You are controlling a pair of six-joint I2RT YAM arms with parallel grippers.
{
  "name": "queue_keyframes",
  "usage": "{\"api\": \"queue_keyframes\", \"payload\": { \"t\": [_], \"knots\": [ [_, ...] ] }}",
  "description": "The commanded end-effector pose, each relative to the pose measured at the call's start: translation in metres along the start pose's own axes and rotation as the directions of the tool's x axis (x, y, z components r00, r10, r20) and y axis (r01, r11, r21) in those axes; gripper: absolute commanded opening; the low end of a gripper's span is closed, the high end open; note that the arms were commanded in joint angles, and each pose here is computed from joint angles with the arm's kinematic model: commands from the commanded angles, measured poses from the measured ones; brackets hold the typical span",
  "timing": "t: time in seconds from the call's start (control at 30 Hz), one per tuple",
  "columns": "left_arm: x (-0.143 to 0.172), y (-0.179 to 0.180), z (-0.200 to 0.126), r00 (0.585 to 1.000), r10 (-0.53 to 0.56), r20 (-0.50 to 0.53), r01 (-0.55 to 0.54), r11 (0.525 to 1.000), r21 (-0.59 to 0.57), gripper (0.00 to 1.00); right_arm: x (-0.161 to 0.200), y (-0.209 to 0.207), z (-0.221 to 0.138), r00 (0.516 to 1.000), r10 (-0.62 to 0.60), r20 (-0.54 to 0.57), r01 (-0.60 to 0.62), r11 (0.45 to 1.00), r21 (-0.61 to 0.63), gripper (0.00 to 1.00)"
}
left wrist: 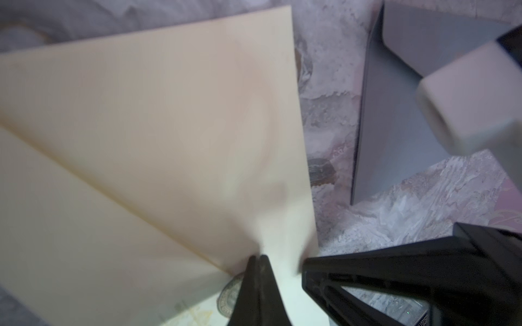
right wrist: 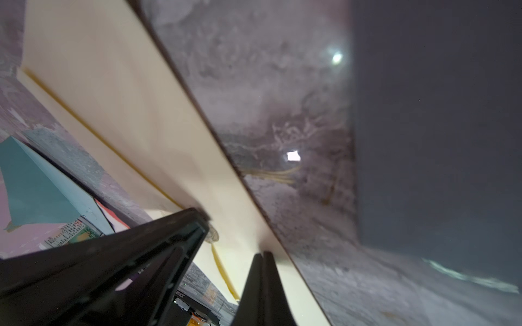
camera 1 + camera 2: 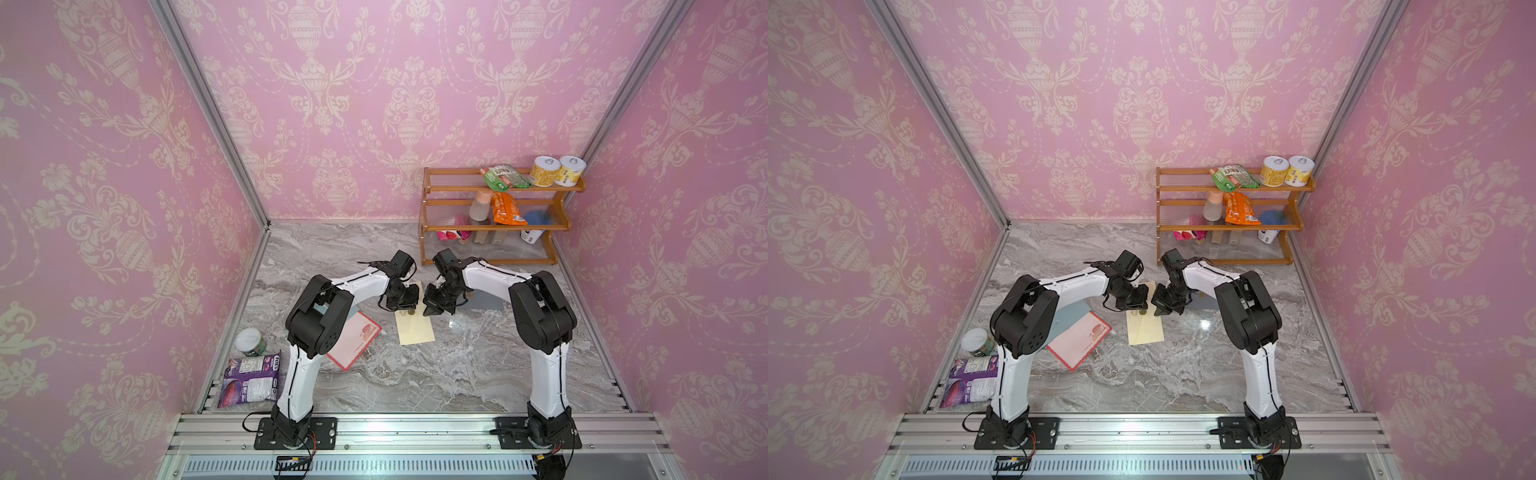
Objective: Fold the letter paper in half and place it into the envelope
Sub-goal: Fold the envelope flap on the envelope, then move the envelope to the center of the board.
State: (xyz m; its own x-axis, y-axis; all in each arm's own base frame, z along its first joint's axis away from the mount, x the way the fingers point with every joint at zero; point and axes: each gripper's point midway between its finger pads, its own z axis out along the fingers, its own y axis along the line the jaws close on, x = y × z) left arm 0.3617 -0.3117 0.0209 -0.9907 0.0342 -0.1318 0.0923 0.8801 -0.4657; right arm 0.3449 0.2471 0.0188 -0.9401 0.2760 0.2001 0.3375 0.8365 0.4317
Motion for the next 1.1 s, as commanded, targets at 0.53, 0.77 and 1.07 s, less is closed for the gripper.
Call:
{"api": "queue_keyframes", "payload": {
  "t": [0.53,0.77,1.07],
  "knots": [
    [-0.003,0.008,-0.072,0.987,0.153,0.057,-0.136,0.962,-0.236,0.10,-0.014,0.011,-0.008,0.998,-0.033,0.050,0.032,0.999,0.013,0.00],
    [-0.001,-0.013,-0.086,0.986,0.162,0.046,-0.141,0.941,-0.307,0.55,-0.002,0.029,-0.069,0.988,-0.089,0.125,0.091,0.996,-0.005,0.47],
    [0.015,-0.013,-0.074,0.999,0.036,0.040,-0.019,0.933,-0.361,0.63,0.023,-0.024,-0.114,0.994,0.008,0.110,-0.009,1.000,0.009,1.00]
  ]
}}
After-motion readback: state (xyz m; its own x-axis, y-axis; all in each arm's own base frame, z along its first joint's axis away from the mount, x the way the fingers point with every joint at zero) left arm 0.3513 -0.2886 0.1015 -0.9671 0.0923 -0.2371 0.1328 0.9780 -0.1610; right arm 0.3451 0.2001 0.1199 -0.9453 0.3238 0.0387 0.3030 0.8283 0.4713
